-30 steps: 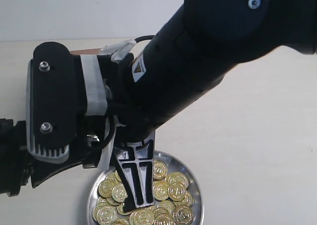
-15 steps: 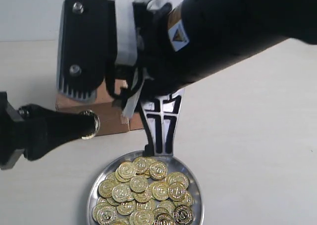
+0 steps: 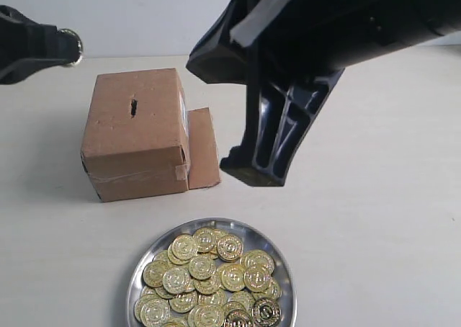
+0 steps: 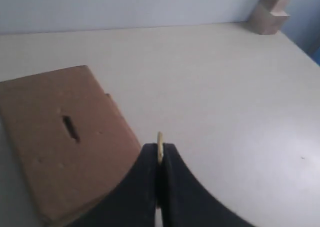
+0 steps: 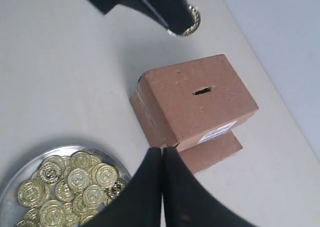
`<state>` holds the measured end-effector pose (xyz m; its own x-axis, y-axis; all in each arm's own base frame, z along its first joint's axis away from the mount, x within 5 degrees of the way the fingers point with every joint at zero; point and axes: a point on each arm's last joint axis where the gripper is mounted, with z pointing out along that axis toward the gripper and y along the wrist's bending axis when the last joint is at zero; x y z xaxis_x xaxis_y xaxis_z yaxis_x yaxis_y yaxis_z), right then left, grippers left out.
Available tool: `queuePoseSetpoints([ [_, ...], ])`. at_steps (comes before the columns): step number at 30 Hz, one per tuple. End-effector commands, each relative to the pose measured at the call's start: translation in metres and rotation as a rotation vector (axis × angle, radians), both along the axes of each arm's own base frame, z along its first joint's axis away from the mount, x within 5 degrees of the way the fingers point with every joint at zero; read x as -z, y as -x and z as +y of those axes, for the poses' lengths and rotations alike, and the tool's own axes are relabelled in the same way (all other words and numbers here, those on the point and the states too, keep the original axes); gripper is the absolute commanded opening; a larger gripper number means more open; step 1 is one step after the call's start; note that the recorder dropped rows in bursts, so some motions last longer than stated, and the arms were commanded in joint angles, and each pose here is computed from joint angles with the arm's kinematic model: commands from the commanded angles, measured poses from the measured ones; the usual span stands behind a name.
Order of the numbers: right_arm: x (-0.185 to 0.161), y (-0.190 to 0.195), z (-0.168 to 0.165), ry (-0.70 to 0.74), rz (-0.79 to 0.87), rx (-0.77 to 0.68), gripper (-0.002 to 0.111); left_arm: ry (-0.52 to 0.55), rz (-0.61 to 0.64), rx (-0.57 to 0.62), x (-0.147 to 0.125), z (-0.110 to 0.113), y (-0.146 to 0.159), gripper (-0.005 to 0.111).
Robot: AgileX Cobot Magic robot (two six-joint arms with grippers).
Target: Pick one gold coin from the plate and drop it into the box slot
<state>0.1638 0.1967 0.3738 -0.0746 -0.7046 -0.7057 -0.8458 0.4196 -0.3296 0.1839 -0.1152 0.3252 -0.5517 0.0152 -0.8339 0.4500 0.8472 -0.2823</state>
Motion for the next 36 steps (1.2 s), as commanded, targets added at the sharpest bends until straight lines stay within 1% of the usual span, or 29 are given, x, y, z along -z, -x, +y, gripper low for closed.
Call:
queuePoseSetpoints([
  [1,-0.003,0.003,-0.003,-0.010,0.023,0.016,0.000,-0.121,0.116,-0.059,-0.002,0.008,-0.021,0.000],
  [4,-0.003,0.003,-0.003,-0.010,0.023,0.016,0.000,-0.146,0.183,-0.058,0.002,0.003,-0.031,0.000],
  [11,-0.002,0.004,-0.003,-0.015,0.042,0.020,0.000,-0.131,0.218,-0.082,0.002,-0.005,-0.050,0.000],
  [13,-0.002,0.004,-0.003,-0.018,0.046,0.019,0.000,-0.155,0.231,-0.082,0.004,-0.007,-0.055,0.000],
  [15,-0.002,0.004,-0.003,-0.018,0.046,0.019,0.000,-0.177,0.251,-0.108,0.006,-0.008,-0.061,0.000],
  [18,-0.002,0.004,-0.003,-0.024,0.053,0.019,0.000,-0.232,0.257,-0.131,0.012,-0.015,-0.071,0.000],
  [19,-0.002,0.005,-0.002,-0.027,0.057,0.019,0.000,-0.269,0.252,-0.143,0.014,-0.018,-0.075,0.000],
  [22,-0.002,0.006,-0.001,-0.046,0.082,0.017,0.000,-0.380,0.251,-0.228,0.023,-0.022,-0.089,0.000],
  [24,-0.002,0.007,0.000,-0.059,0.098,0.016,0.000,-0.428,0.253,-0.269,0.028,-0.024,-0.098,0.000],
  [26,-0.002,0.008,0.000,-0.067,0.109,0.015,0.000,-0.414,0.259,-0.289,0.031,-0.026,-0.102,0.000],
  [31,-0.002,0.008,0.000,-0.069,0.111,0.013,0.000,-0.322,0.211,-0.288,0.031,-0.034,-0.109,0.000],
  [33,-0.002,0.008,0.000,-0.068,0.110,0.012,0.000,-0.286,0.210,-0.300,0.032,-0.036,-0.112,0.000],
  [36,-0.002,0.008,0.000,-0.068,0.110,0.012,0.000,-0.283,0.235,-0.315,0.039,-0.040,-0.118,0.000],
])
